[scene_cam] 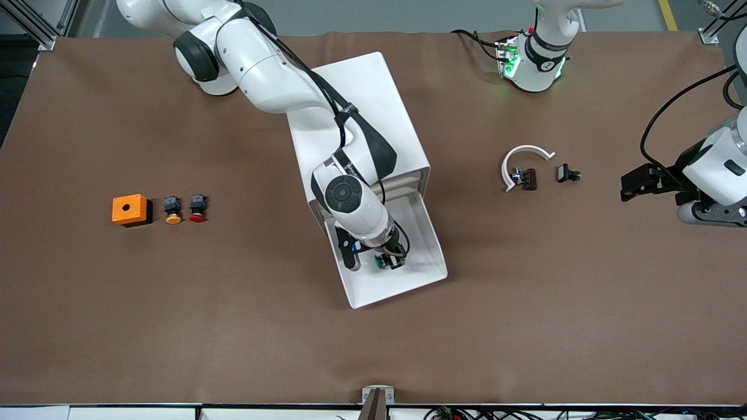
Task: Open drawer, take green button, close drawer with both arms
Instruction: 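Grasp the green push button in the drawer with the right gripper, then carry the green button out beside the red button with the right gripper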
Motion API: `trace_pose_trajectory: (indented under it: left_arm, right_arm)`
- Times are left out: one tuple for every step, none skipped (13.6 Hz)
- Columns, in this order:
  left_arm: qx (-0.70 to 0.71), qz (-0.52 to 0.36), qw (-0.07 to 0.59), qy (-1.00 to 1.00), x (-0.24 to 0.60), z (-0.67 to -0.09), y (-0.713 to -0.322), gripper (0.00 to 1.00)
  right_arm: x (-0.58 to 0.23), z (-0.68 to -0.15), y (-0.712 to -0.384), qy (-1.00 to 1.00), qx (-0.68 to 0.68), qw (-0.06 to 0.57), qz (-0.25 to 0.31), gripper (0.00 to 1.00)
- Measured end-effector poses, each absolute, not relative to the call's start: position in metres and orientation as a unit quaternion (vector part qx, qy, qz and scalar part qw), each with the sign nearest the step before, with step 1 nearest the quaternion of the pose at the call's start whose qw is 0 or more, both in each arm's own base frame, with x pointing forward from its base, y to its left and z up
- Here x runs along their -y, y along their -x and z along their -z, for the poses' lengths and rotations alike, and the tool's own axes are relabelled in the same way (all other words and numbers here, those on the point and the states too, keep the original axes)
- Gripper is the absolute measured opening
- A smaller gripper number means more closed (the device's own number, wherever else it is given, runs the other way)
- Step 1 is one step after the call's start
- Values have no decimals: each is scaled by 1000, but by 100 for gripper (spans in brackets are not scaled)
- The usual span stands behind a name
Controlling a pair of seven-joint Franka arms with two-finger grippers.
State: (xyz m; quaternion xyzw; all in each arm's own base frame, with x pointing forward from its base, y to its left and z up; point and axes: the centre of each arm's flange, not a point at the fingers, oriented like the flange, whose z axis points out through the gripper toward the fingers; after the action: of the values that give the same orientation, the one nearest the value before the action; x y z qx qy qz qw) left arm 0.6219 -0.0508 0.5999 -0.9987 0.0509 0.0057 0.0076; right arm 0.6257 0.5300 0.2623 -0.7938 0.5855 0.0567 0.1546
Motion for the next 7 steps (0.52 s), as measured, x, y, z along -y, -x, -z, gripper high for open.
trace_pose_trajectory:
  left_arm:
    - [-51, -6, 8, 999, 51, -600, -622, 100]
    - [-51, -6, 8, 999, 51, -600, -622, 100]
    - [-51, -6, 8, 999, 51, -600, -622, 100]
    - [-51, -6, 8, 999, 51, -600, -622, 100]
    - [-51, -6, 8, 999, 51, -600, -622, 100]
    - [-51, -6, 8, 999, 51, -600, -622, 100]
    - [-51, -6, 8, 999, 51, -599, -622, 100]
  right_arm:
    - [-530, -262, -626, 793, -586, 155, -57, 42]
    - [-530, -262, -626, 793, -587, 155, -57, 42]
    - [-530, -262, -626, 792, -588, 155, -58, 42]
    - [-529, -263, -626, 790, -590, 156, -59, 42]
    - [-528, -264, -628, 788, -592, 157, -61, 42]
    - [-525, -265, -631, 786, -594, 159, -62, 42]
    - [-521, -269, -636, 783, -597, 162, -63, 42]
